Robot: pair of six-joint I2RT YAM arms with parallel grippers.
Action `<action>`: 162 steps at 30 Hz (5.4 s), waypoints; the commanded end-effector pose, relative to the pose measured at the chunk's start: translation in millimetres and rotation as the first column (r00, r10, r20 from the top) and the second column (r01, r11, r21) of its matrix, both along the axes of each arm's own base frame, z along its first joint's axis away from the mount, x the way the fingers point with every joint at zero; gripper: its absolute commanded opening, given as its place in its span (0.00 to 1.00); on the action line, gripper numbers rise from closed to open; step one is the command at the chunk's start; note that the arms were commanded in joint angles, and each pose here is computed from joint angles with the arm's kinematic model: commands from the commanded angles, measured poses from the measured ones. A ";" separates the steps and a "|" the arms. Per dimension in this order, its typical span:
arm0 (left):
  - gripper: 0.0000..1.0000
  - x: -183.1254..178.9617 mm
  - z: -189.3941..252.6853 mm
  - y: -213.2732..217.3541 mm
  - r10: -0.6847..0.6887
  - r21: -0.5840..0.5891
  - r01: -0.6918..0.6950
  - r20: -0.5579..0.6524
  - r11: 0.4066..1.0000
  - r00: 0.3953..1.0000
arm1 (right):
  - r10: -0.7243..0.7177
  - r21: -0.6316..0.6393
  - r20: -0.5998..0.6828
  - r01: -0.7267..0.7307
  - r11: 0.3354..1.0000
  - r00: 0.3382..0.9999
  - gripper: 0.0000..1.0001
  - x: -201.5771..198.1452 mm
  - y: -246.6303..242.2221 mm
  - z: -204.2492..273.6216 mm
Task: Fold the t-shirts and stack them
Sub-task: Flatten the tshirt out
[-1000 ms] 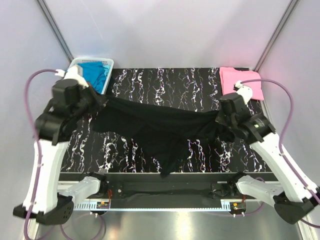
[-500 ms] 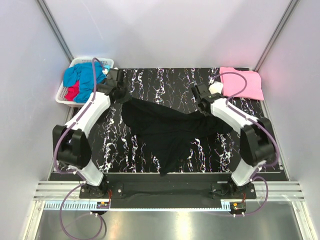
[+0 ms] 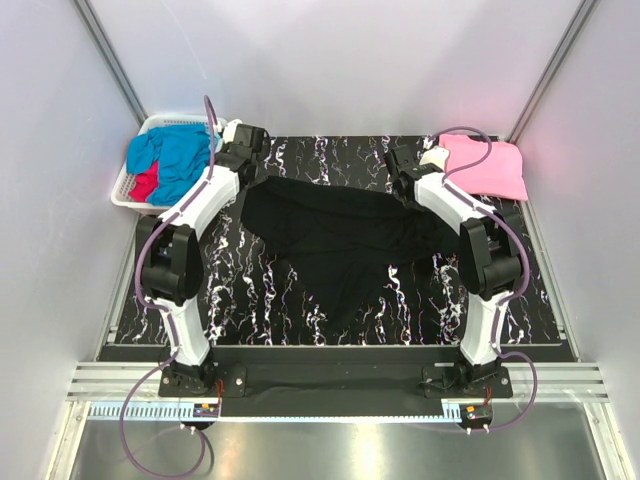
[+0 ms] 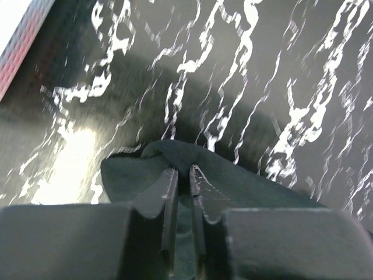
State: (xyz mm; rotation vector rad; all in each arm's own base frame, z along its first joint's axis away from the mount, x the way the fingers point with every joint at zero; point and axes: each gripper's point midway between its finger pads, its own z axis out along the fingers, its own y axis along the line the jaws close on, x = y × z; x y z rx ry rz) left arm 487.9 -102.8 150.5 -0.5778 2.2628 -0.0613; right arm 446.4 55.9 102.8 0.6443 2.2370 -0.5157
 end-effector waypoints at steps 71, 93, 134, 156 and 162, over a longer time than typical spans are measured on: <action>0.59 -18.9 -103.5 55.7 0.255 -0.019 -0.283 -0.379 0.959 0.889 | 0.333 0.435 0.121 -0.351 0.829 0.935 0.45 -91.2 68.3 66.1; 0.15 -14.9 -131.3 43.3 0.219 -0.039 -0.261 -0.434 0.964 0.874 | 0.326 0.413 0.104 -0.339 0.845 0.940 0.46 -97.1 60.4 70.3; 0.00 -78.1 137.7 73.9 0.211 0.014 -0.213 0.089 0.977 0.973 | 0.135 0.137 -0.147 -0.115 0.984 0.980 0.42 -55.1 10.3 -28.3; 0.00 -135.2 210.7 116.2 0.304 0.004 -0.313 0.229 0.950 0.925 | 0.257 0.354 -0.062 -0.219 0.909 0.965 0.36 -19.3 33.4 5.0; 0.00 -135.2 199.5 114.0 0.291 0.012 -0.300 0.201 0.954 0.935 | 0.502 0.461 0.077 -0.477 0.748 0.862 0.46 -22.2 89.2 33.6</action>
